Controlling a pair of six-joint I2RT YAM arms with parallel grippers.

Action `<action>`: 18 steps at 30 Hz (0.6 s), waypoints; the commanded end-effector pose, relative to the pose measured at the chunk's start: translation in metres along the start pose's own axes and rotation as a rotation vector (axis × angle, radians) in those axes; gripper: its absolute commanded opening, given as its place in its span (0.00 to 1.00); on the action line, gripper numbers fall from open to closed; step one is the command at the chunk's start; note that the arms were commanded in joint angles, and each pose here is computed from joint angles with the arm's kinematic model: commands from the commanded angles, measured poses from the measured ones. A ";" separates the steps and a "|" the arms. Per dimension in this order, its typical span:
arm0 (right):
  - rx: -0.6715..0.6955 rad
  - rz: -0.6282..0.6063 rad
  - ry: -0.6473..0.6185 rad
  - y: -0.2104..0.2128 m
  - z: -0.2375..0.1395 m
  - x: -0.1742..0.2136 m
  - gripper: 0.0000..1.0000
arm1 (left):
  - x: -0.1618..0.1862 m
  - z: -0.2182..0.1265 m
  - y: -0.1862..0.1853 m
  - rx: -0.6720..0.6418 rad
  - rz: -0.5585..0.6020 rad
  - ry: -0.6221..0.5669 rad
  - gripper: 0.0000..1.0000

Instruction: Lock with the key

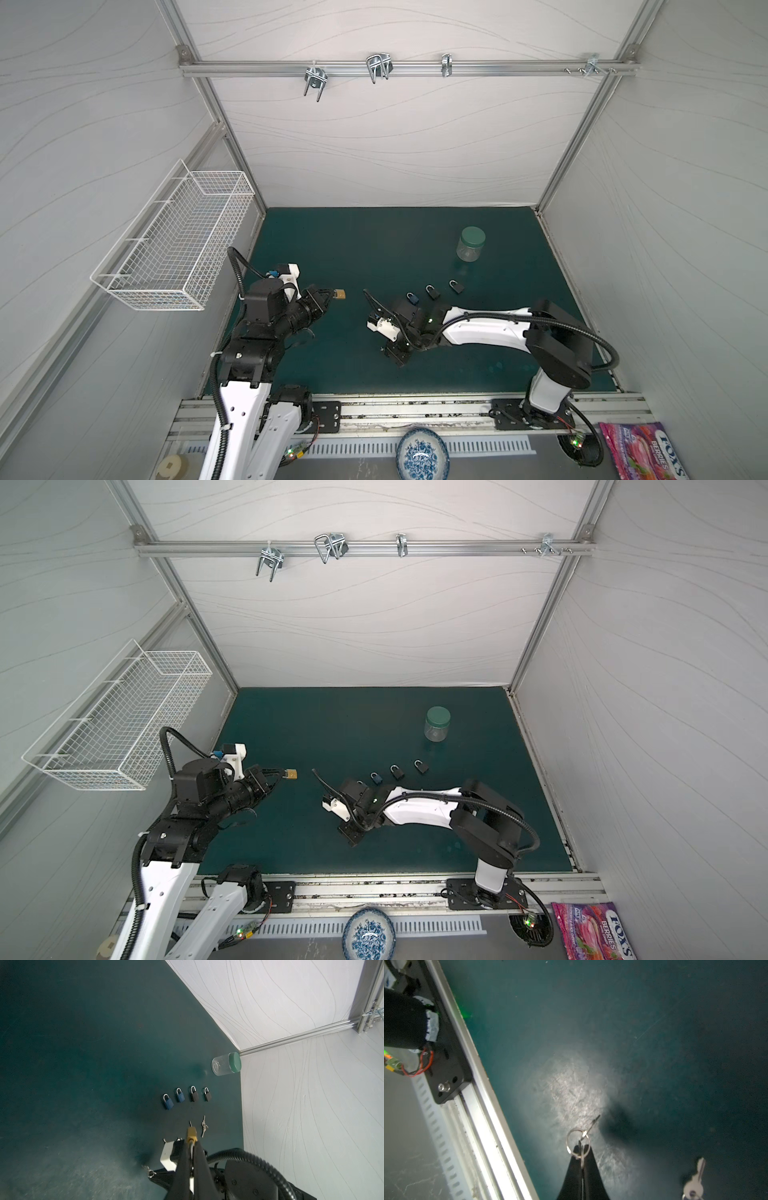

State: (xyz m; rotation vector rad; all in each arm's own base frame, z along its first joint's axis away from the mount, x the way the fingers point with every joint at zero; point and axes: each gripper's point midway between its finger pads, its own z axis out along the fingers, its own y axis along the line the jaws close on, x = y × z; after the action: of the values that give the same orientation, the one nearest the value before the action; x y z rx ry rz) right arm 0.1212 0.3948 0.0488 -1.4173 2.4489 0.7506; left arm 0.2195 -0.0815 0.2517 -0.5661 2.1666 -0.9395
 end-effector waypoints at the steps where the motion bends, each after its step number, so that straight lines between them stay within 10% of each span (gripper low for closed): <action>1: 0.018 0.058 0.014 -0.009 0.009 -0.006 0.00 | -0.006 -0.011 -0.008 0.008 0.030 -0.034 0.00; 11: 0.062 0.173 0.050 -0.039 0.016 0.001 0.01 | -0.005 -0.009 -0.008 0.016 0.026 -0.026 0.00; 18: 0.002 0.124 -0.022 -0.028 -0.001 -0.020 0.29 | -0.004 -0.006 -0.013 0.047 0.025 -0.008 0.00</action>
State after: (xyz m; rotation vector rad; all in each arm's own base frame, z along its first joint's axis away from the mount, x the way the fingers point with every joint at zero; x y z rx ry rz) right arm 0.1557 0.3894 0.0278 -1.2353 2.6036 0.7215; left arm 0.2139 -0.0827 0.2478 -0.5731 2.1905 -0.9462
